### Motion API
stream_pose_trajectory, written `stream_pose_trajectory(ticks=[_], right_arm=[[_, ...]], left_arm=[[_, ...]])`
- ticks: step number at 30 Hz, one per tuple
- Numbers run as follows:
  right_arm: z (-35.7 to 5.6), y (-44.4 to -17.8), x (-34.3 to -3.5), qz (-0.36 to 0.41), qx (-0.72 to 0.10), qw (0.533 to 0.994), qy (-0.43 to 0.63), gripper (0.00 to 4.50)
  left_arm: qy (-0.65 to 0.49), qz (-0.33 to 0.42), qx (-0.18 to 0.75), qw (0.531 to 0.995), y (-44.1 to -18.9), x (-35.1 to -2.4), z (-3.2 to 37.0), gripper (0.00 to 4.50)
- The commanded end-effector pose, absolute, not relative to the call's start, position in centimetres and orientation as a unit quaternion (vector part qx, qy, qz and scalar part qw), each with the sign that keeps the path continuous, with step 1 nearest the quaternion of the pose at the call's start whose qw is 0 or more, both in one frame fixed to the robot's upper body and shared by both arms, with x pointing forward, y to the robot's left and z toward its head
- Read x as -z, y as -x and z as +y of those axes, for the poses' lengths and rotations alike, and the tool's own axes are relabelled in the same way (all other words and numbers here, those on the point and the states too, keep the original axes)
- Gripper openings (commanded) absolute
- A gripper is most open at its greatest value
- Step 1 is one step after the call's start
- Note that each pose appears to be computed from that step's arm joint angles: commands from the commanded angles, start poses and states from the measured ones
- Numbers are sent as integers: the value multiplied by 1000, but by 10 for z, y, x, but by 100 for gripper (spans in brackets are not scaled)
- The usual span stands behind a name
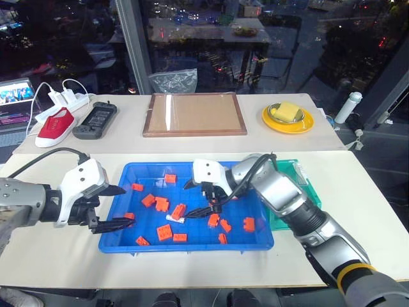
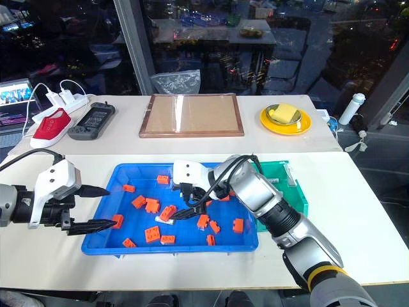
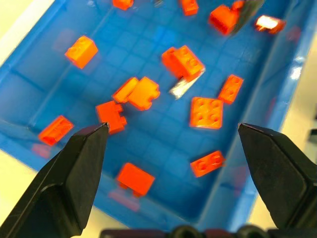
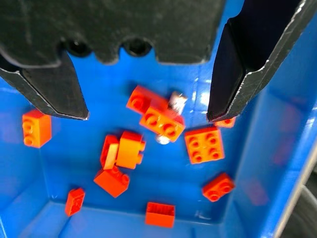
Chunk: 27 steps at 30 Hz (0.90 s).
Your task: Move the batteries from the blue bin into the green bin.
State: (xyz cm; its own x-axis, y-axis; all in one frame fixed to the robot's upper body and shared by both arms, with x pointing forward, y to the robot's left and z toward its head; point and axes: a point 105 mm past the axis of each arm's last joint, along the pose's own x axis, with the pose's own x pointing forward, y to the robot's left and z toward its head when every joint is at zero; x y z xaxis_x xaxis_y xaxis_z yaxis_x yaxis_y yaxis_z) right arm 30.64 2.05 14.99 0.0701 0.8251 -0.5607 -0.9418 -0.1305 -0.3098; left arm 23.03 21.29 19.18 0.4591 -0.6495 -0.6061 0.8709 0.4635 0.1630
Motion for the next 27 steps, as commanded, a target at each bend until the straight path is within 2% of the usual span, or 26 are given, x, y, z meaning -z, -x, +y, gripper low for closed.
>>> stream_pose_trajectory(ticks=[1, 10, 21, 22, 23, 27], right_arm=[[34, -310, -156, 59, -670, 657, 342, 443], [45, -313, -137, 69, -664, 658, 349, 443], [41, -308, -134, 85, -687, 646, 323, 443], [42, -308, -132, 88, -688, 645, 320, 392], [43, -308, -129, 92, -689, 645, 318, 378], [43, -311, -115, 109, -689, 646, 310, 243]], left_arm=[[-247, 226, 456, 825, -230, -200, 212, 450], [-250, 250, 471, 808, -225, -190, 210, 450], [-257, 247, 474, 805, -228, -190, 210, 450], [-258, 247, 474, 805, -228, -190, 210, 450], [-259, 247, 474, 804, -229, -190, 210, 450], [-260, 241, 476, 805, -231, -191, 208, 450]])
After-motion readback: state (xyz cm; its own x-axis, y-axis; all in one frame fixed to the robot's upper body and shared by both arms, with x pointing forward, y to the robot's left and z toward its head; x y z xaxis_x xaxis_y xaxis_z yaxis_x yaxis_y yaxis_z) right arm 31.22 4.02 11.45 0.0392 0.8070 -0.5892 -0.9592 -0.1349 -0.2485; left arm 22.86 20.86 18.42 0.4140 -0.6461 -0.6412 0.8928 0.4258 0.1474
